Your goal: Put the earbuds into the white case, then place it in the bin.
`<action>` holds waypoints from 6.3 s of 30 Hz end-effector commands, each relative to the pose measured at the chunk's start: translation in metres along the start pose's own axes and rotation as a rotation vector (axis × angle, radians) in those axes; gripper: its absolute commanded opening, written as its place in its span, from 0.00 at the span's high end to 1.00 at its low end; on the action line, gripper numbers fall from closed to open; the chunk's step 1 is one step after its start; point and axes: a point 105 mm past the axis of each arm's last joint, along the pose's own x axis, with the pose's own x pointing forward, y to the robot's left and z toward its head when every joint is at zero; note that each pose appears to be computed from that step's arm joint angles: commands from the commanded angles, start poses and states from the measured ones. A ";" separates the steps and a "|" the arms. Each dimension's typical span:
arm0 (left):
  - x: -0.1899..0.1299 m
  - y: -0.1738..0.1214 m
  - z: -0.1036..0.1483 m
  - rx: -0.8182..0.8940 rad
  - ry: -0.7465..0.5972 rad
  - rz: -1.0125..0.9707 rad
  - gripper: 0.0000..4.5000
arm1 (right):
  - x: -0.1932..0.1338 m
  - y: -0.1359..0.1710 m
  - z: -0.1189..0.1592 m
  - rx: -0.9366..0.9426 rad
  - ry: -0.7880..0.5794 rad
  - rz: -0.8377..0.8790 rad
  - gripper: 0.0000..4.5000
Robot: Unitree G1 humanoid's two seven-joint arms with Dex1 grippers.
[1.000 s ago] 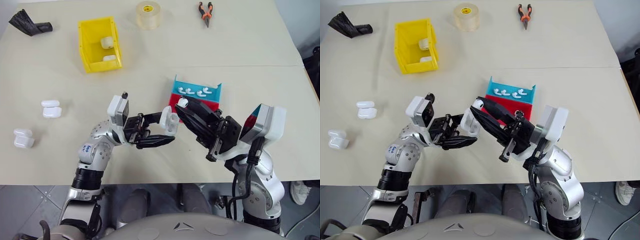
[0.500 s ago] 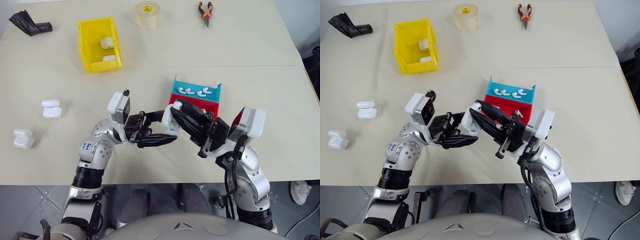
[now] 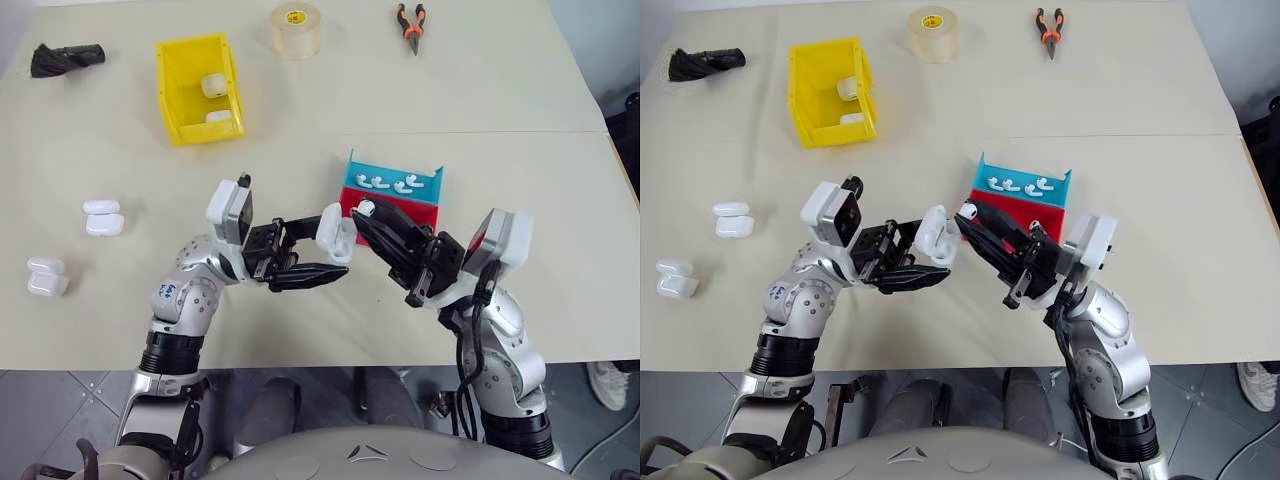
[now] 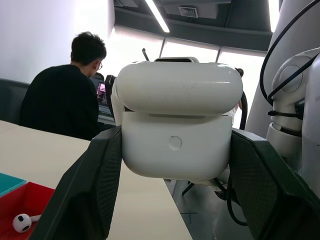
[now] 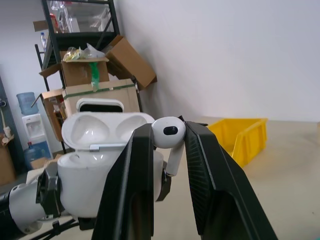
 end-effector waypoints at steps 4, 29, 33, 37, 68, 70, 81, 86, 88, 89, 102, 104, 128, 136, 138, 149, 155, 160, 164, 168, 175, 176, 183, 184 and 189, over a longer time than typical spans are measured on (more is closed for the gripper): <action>0.005 -0.006 0.006 0.034 -0.014 -0.041 0.38 | 0.010 0.004 0.016 -0.038 -0.054 0.046 0.88; 0.005 -0.006 0.005 0.027 -0.015 -0.041 0.38 | 0.013 0.009 0.010 0.016 -0.001 0.067 0.88; 0.006 -0.005 0.006 0.030 -0.014 -0.041 0.38 | 0.008 0.010 0.000 0.015 0.046 0.090 0.88; 0.006 -0.005 0.006 0.033 -0.013 -0.041 0.38 | 0.008 0.011 -0.002 0.023 0.046 0.096 0.88; 0.011 -0.006 0.006 0.048 0.004 -0.113 0.38 | 0.009 0.014 -0.024 0.091 0.143 0.210 0.66; 0.012 -0.005 0.006 0.055 0.002 -0.115 0.38 | 0.008 0.015 -0.024 0.106 0.148 0.219 0.52; 0.010 -0.002 0.007 0.069 0.004 -0.102 0.38 | 0.003 0.003 -0.008 0.032 0.137 0.194 0.01; 0.002 0.004 0.002 0.093 0.029 -0.025 0.38 | -0.013 -0.004 0.012 -0.030 0.158 0.177 0.01; -0.004 0.007 -0.001 0.112 0.056 0.007 0.38 | -0.026 -0.010 0.018 -0.064 0.198 0.151 0.01; -0.005 0.008 -0.003 0.118 0.067 0.017 0.38 | -0.032 -0.012 0.020 -0.080 0.215 0.137 0.01; -0.007 0.009 -0.023 0.231 0.173 0.116 0.38 | -0.156 -0.099 0.048 -0.394 0.824 -0.113 0.01; -0.005 0.008 -0.024 0.242 0.189 0.110 0.38 | -0.128 -0.102 0.054 -0.364 0.839 -0.076 0.01; 0.006 0.004 -0.023 0.276 0.162 0.173 0.38 | -0.004 -0.199 0.004 -0.428 1.529 -0.042 0.01; 0.008 0.003 -0.023 0.276 0.140 0.183 0.38 | 0.002 -0.204 -0.013 -0.457 1.588 0.059 0.01; 0.008 0.003 -0.023 0.276 0.139 0.183 0.38 | 0.003 -0.202 -0.017 -0.453 1.597 0.083 0.01; 0.006 0.002 -0.021 0.285 0.140 0.199 0.38 | 0.007 -0.199 -0.028 -0.428 1.588 0.139 0.43; 0.006 0.002 -0.020 0.289 0.139 0.205 0.38 | 0.009 -0.201 -0.029 -0.434 1.590 0.136 0.43; 0.006 0.001 -0.020 0.292 0.138 0.207 0.38 | 0.001 -0.205 -0.029 -0.439 1.621 0.121 0.43; 0.006 0.001 -0.019 0.292 0.137 0.206 0.38 | -0.002 -0.206 -0.028 -0.428 1.632 0.120 0.57; 0.006 0.001 -0.019 0.291 0.133 0.204 0.38 | -0.002 -0.206 -0.029 -0.426 1.635 0.118 0.71; 0.006 0.000 -0.018 0.292 0.129 0.203 0.38 | -0.002 -0.205 -0.029 -0.422 1.637 0.124 0.71; 0.006 0.000 -0.018 0.293 0.129 0.203 0.38 | -0.002 -0.205 -0.029 -0.423 1.636 0.125 0.71; 0.006 -0.001 -0.019 0.292 0.127 0.206 0.38 | -0.001 -0.202 -0.031 -0.413 1.629 0.142 0.71; 0.006 -0.001 -0.019 0.291 0.127 0.206 0.38 | -0.002 -0.202 -0.032 -0.412 1.627 0.144 0.71; 0.006 0.000 -0.019 0.289 0.129 0.205 0.38 | 0.003 -0.200 -0.032 -0.407 1.590 0.137 0.71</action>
